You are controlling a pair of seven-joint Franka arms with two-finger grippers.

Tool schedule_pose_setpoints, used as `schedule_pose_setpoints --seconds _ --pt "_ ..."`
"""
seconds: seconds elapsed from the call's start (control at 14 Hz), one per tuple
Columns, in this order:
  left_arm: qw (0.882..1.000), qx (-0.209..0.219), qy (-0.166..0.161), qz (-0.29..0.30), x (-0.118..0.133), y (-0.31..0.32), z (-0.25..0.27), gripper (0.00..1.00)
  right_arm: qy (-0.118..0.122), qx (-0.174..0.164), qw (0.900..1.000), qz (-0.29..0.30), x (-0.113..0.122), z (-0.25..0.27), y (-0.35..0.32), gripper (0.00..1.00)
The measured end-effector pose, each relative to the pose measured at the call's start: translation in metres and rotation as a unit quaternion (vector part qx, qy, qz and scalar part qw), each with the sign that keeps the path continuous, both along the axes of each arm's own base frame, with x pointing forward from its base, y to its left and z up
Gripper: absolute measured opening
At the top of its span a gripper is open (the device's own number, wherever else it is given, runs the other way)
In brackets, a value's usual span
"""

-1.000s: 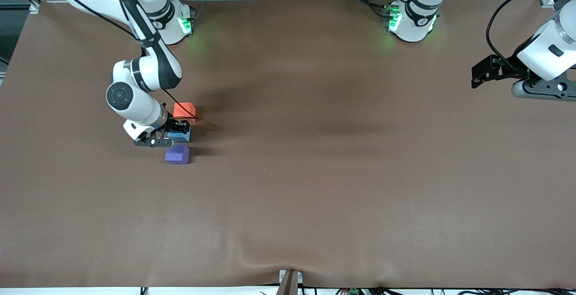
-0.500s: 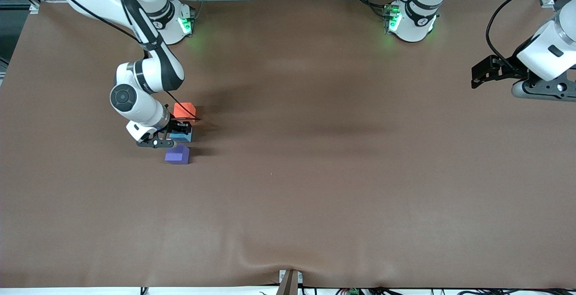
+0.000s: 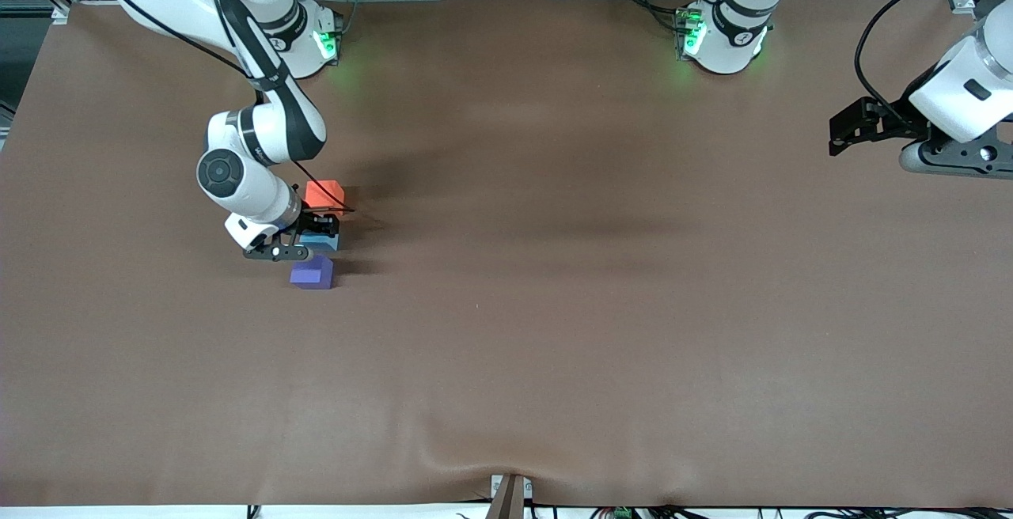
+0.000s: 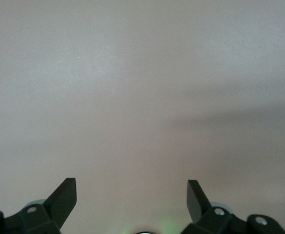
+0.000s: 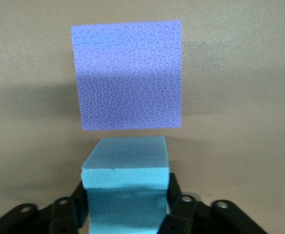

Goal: Place blue block between orange and purple blocks

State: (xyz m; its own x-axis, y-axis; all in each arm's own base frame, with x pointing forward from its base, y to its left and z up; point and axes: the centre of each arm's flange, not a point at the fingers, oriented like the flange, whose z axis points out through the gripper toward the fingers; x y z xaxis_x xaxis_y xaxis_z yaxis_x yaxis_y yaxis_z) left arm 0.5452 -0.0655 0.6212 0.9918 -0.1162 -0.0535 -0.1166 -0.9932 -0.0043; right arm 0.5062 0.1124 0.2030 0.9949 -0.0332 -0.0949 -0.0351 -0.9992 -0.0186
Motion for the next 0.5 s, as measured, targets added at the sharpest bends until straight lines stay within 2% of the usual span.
schedule_pose_setpoints --seconds 0.14,0.21,0.36,0.5 --pt "1.0 0.0 0.0 0.0 0.0 0.0 0.0 1.0 0.02 -0.003 1.0 0.001 0.003 0.005 0.001 0.95" --pt "1.0 0.0 0.0 0.0 0.0 0.0 0.0 1.0 0.039 -0.005 0.999 0.002 0.009 0.016 0.003 1.0" --pt "1.0 0.0 0.0 0.0 0.0 0.0 0.0 1.0 0.066 -0.005 0.998 0.004 0.032 0.058 0.008 1.0" --pt "1.0 0.0 0.0 0.0 0.0 0.0 0.0 1.0 0.085 -0.003 0.996 0.003 0.06 0.121 0.01 1.0"
